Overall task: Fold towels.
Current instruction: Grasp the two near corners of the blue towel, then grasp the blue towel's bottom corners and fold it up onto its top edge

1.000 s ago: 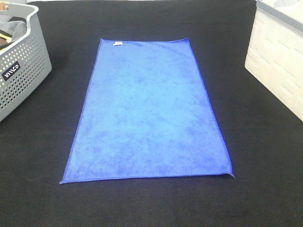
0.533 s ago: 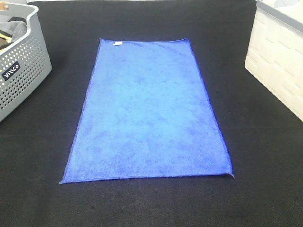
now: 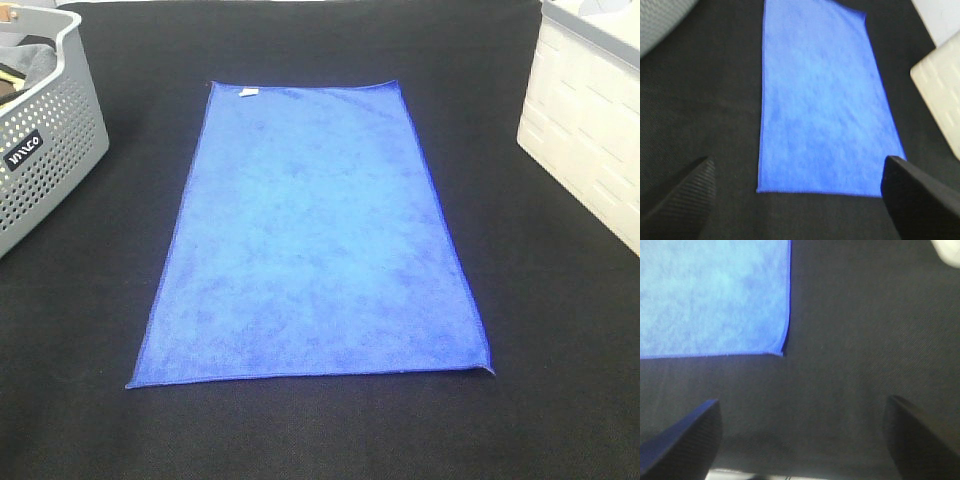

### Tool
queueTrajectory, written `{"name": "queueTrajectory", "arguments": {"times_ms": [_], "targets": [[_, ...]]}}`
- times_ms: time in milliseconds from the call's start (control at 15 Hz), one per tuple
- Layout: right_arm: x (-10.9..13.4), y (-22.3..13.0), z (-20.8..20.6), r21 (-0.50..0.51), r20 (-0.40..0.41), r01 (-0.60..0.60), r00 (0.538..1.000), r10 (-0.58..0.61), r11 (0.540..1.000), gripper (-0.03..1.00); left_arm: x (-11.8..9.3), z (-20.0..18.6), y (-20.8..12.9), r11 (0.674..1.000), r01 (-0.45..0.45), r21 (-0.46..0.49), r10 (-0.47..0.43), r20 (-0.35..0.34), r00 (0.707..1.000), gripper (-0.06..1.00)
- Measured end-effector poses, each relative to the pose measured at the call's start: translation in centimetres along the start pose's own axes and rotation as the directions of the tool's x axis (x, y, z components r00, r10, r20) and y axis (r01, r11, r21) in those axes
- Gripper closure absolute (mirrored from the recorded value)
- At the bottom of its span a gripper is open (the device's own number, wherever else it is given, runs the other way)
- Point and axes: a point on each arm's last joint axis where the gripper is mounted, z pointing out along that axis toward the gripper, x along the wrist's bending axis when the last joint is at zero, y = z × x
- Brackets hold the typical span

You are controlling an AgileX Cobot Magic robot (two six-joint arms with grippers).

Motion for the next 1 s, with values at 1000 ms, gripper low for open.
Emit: {"name": "queueTrajectory", "arguments": {"times_ms": [1000], "targets": [[-1.8,3.8,15.3,0.313,-0.141,-0.042,0.986,0.09,0.949,0.15,5.3,17.4,-1.6,0.814,0.086,0.574,-0.091,-0.021,0.996,0.18]]}}
